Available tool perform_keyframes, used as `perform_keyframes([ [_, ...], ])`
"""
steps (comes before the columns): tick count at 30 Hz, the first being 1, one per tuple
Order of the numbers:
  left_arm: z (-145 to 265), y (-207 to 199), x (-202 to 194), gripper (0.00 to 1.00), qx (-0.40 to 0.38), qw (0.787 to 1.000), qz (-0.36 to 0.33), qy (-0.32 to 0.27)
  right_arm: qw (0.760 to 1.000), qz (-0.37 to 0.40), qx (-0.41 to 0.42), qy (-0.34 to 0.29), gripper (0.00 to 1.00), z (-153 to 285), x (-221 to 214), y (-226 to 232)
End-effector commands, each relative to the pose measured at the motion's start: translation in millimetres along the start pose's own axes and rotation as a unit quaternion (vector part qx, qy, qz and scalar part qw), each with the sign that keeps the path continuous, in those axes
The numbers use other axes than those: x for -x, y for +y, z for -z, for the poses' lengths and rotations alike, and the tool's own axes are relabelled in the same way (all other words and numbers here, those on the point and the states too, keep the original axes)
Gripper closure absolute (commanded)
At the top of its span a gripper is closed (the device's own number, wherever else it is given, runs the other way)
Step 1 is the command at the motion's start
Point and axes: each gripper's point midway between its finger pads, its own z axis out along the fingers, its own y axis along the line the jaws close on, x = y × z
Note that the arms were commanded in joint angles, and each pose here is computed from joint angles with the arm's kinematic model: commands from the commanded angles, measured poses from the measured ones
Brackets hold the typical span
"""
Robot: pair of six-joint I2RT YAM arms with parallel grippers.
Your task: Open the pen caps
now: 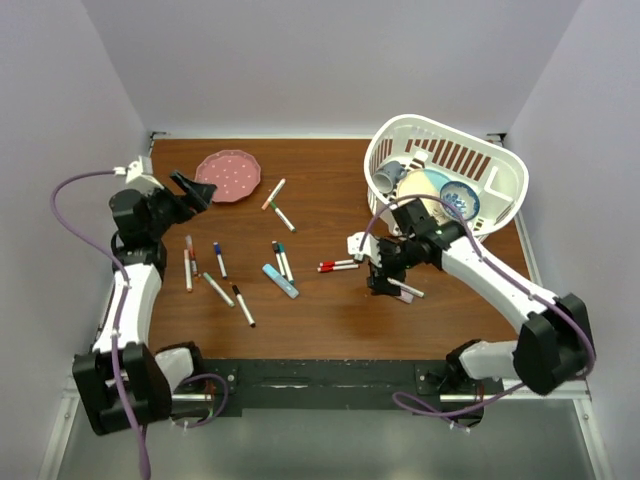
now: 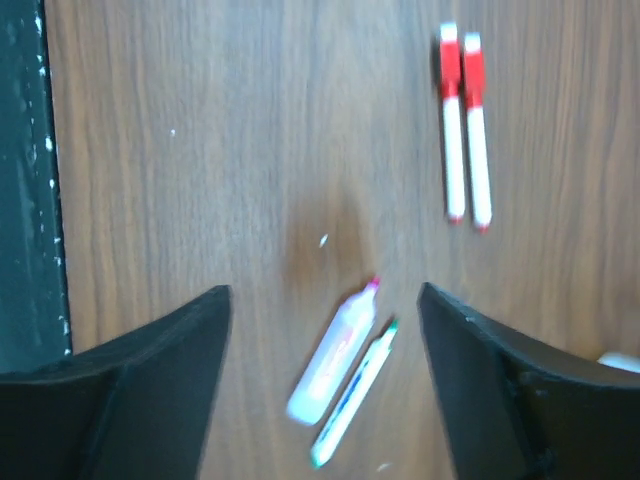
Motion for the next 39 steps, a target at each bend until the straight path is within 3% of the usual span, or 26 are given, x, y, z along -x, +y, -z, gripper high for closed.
perform_keyframes([
  [1, 26, -18, -36, 0.04, -0.029, 0.994, -0.095, 0.051, 1.0, 0.018, -0.005, 0.012, 0.29, -21, 38, -42],
  [4, 40, -21, -46, 0.01, -0.023, 0.992, -0.116, 0.034, 0.993, -0.065, -0.091, 0.038, 0.31, -30, 68, -90],
  [5, 45, -25, -45, 0.0, -0.023, 0.992, -0.12, 0.022, 0.99, -0.102, -0.083, 0.06, 0.31, -50, 61, -98],
  [7, 49, -17, -46, 0.0, 0.005, 0.992, -0.121, 0.022, 0.977, -0.181, -0.105, 0.036, 0.3, -59, 91, -122],
  [8, 50, -19, -40, 0.0, 0.009, 0.992, -0.123, 0.011, 0.97, -0.219, -0.086, 0.06, 0.3, -84, 81, -124],
  [9, 50, -15, -36, 0.0, 0.022, 0.993, -0.119, 0.003, 0.968, -0.229, -0.096, 0.036, 0.3, -84, 104, -141],
  [11, 50, -12, -35, 0.0, 0.03, 0.993, -0.115, 0.004, 0.948, -0.299, -0.092, 0.052, 0.27, -118, 99, -149],
  [13, 50, -11, -34, 0.0, 0.033, 0.993, -0.112, 0.002, 0.938, -0.327, -0.11, 0.031, 0.25, -128, 119, -170],
  [19, 53, -11, -28, 0.0, 0.042, 0.993, -0.109, -0.012, 0.914, -0.359, -0.188, 0.024, 0.25, -165, 120, -220],
  [25, 53, -11, -29, 0.0, 0.037, 0.994, -0.103, -0.01, 0.916, -0.347, -0.2, 0.03, 0.3, -192, 114, -232],
  [35, 51, -4, -34, 0.0, 0.051, 0.996, -0.076, -0.005, 0.921, -0.311, -0.213, 0.099, 0.57, -212, 83, -216],
  [39, 48, -8, -41, 0.0, 0.022, 0.998, -0.06, 0.01, 0.916, -0.299, -0.227, 0.139, 0.76, -205, 60, -210],
])
